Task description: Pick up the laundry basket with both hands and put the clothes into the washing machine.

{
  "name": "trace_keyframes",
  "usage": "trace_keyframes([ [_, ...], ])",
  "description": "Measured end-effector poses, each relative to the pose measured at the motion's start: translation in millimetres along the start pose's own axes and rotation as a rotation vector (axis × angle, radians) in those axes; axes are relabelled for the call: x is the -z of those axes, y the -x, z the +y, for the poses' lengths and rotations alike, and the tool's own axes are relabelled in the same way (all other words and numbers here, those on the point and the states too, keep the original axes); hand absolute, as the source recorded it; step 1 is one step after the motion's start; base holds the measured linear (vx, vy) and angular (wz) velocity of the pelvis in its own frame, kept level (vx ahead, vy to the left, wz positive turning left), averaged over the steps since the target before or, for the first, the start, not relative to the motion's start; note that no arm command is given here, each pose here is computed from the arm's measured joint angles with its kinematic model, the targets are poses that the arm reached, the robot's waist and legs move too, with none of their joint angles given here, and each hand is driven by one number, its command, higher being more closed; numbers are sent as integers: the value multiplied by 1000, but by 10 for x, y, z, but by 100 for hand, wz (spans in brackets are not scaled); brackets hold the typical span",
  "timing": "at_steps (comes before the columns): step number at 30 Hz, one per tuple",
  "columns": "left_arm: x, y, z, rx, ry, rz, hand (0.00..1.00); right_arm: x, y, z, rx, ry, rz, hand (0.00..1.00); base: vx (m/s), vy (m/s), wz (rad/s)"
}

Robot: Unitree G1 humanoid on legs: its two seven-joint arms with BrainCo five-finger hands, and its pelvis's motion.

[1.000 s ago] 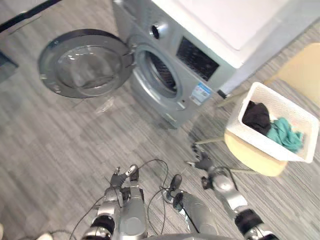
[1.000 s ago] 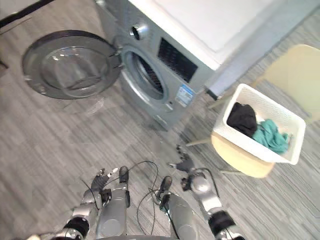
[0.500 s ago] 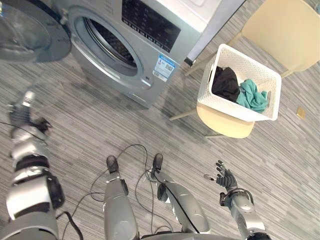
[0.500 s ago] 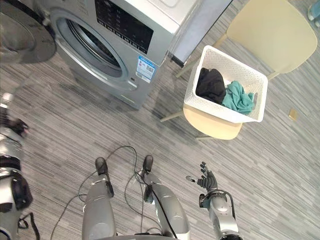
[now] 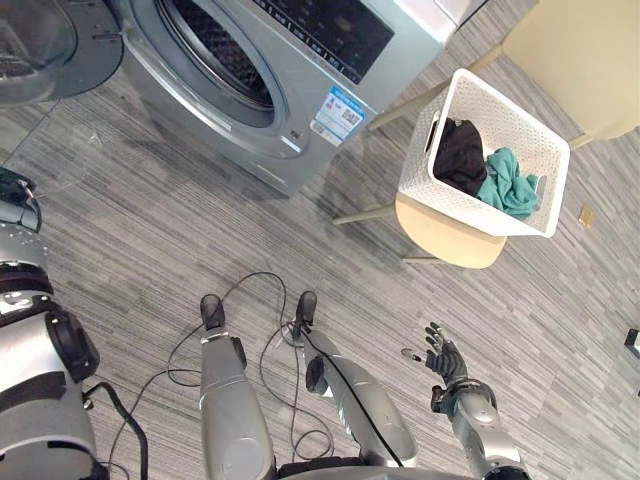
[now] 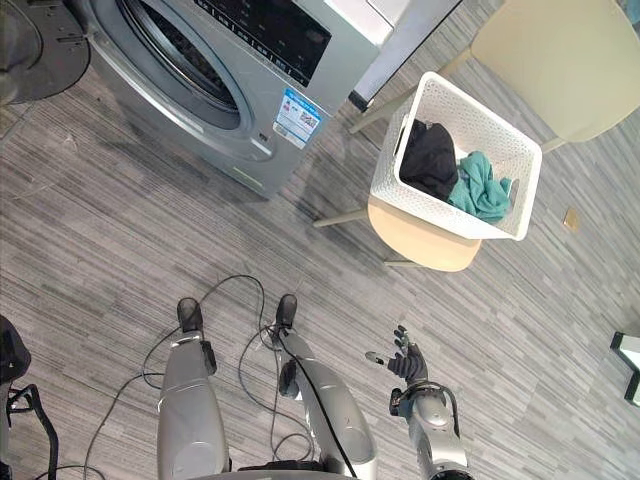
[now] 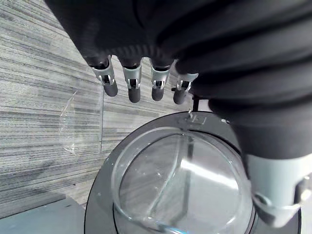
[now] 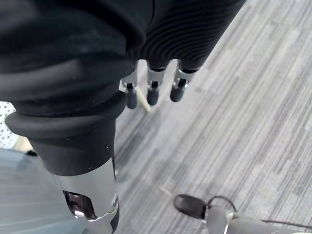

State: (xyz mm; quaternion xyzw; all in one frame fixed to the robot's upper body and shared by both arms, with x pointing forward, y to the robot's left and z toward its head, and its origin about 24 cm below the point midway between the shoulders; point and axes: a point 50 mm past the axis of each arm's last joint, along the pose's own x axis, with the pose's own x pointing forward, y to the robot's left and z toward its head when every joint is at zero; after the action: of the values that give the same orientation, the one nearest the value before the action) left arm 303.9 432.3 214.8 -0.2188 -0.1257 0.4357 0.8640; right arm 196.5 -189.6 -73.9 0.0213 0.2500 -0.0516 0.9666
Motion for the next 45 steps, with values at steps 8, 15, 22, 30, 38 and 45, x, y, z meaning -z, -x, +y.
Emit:
trace_keyframes([
  [8, 460, 99, 396, -46, -78, 97, 0, 98, 54, -14, 8, -5, 34, 0, 20, -5, 2],
  [15, 1992, 1122, 1267, -62, -351, 501, 0, 465, 130, -270, 111, -4, 202, 0, 130, 36, 27],
  [22, 2834, 2848, 2184, -114, -513, 1018, 0, 938, 280, -414, 144, 54, 454, 0, 149, 9, 34],
  [30, 2839, 3730, 2687, -321, -509, 1282, 0, 1123, 368, -468, 277, -104, 560, 0, -42, 0, 24],
  [38, 2779, 3760, 2792, -270, -596, 1308, 0, 1181, 378, -205, 211, -148, 578, 0, -41, 106, -99],
  [45, 2891, 3116, 2397, -9, -746, 1181, 0, 1211, 401, -54, 167, -144, 578, 0, -10, 14, -82],
])
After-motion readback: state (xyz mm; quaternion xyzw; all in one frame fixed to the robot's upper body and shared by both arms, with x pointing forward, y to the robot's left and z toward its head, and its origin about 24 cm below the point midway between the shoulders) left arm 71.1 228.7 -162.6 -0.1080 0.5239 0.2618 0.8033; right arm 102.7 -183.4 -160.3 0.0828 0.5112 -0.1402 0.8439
